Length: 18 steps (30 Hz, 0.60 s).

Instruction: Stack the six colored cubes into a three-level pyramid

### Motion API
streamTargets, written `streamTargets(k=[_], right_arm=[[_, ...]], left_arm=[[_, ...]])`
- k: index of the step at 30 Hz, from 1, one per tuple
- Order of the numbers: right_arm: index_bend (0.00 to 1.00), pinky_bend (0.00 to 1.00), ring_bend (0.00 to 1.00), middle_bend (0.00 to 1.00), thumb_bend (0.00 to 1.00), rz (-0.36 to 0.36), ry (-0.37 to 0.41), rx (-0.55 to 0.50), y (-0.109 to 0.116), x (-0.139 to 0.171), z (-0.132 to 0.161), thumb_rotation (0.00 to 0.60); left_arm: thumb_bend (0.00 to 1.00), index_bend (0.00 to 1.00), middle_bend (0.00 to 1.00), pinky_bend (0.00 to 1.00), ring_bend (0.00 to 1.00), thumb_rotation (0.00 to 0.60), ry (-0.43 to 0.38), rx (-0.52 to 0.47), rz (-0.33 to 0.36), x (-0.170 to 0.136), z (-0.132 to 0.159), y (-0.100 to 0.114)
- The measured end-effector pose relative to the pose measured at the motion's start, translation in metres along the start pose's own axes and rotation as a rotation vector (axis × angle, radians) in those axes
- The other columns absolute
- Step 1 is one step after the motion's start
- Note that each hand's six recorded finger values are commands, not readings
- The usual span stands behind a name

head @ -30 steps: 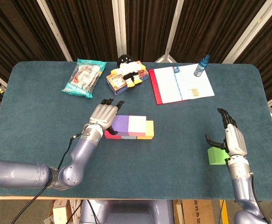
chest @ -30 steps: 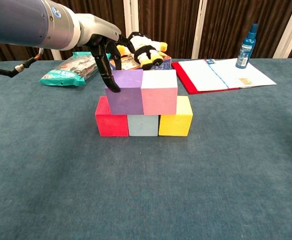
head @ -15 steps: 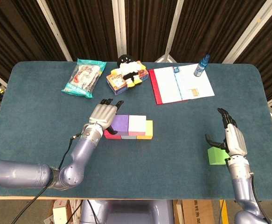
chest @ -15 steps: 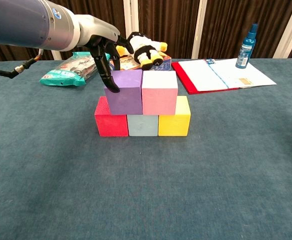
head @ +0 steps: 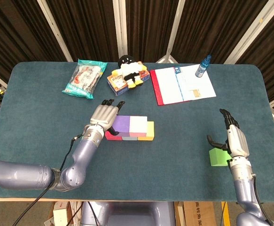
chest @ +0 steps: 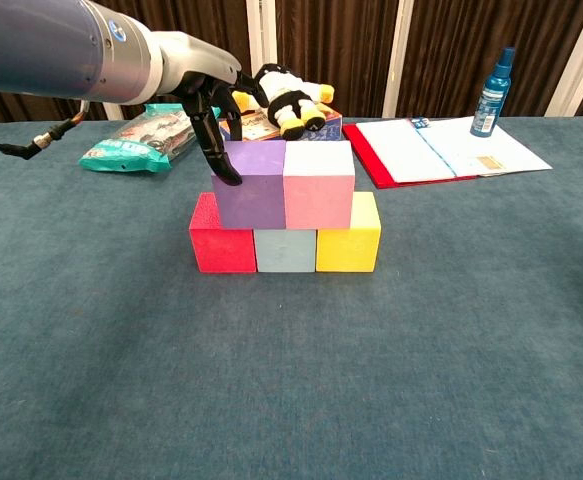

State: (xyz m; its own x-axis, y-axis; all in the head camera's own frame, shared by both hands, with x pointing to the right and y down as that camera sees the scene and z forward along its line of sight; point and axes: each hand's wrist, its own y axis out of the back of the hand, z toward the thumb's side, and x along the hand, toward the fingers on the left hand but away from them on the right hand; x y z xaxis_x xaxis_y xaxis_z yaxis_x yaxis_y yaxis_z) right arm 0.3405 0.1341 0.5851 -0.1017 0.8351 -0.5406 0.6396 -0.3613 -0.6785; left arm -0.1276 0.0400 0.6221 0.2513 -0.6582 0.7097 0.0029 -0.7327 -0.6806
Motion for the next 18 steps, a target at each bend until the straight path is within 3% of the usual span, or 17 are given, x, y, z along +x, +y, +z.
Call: streamTargets(k=[18], right_arm=[[0.00,0.00,0.00,0.00,0.36,0.001,-0.004,0.001,0.0001,-0.0009,-0.0006,0.600]], left_arm=[[0.25,0.00,0.24,0.00,0.02,0.600,-0.011,-0.009,0.004,-0.0002,0.0037,-0.0002]])
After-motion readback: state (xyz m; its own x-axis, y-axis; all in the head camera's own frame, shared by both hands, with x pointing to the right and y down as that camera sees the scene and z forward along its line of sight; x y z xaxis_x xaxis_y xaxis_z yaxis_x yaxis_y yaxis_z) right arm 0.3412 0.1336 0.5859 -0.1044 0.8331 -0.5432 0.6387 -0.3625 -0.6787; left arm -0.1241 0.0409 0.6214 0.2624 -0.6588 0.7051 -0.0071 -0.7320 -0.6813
